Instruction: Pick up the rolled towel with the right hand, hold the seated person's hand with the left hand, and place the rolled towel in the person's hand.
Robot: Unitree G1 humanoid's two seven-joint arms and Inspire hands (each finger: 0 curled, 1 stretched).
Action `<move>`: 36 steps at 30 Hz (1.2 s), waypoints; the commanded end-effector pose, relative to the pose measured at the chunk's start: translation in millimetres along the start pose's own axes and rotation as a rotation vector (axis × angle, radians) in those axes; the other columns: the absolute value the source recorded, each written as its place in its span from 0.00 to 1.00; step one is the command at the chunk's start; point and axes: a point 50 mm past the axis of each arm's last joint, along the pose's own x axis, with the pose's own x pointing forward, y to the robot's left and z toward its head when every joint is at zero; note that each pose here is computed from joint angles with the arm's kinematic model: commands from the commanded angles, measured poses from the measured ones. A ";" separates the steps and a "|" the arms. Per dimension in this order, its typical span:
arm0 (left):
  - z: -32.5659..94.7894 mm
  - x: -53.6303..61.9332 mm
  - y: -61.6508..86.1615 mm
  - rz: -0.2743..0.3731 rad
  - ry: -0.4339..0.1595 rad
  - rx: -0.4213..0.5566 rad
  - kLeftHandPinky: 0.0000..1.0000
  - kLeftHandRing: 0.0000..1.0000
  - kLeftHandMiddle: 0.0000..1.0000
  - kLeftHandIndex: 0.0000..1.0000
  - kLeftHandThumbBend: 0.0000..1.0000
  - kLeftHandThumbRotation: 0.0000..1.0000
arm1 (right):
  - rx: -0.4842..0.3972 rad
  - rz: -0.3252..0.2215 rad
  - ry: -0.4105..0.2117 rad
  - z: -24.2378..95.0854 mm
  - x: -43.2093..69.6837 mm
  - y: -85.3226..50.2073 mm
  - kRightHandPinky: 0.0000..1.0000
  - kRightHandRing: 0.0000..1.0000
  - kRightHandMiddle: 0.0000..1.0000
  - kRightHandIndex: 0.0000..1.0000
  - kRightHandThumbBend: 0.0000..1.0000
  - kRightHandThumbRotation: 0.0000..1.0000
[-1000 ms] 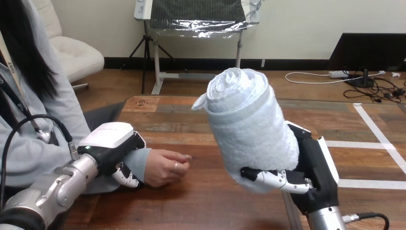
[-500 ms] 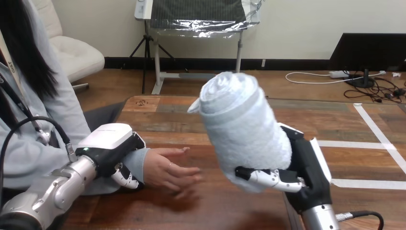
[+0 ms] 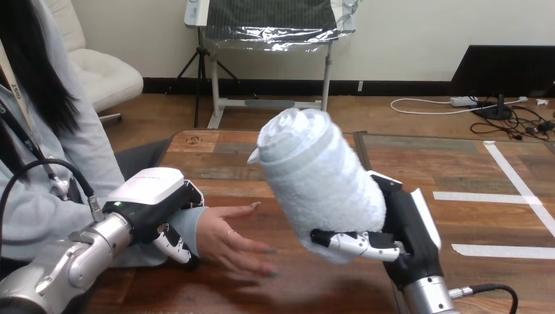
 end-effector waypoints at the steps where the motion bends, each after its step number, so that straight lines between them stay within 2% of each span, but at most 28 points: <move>1: 16.2 4.6 42.9 0.160 -0.088 0.003 0.26 0.32 0.39 0.39 0.85 0.00 | -0.029 0.013 -0.138 21.9 35.4 2.4 0.24 0.29 0.39 0.44 0.61 0.00; 16: 34.4 -0.6 67.1 0.229 -0.171 0.015 0.26 0.32 0.38 0.37 0.88 0.00 | -0.023 0.044 -0.083 12.1 42.6 14.7 0.24 0.29 0.39 0.43 0.61 0.00; 36: 58.2 -1.4 94.6 0.256 -0.208 0.053 0.25 0.31 0.38 0.41 0.87 0.00 | -0.050 0.083 -0.026 2.4 43.9 33.2 0.24 0.29 0.38 0.43 0.64 0.00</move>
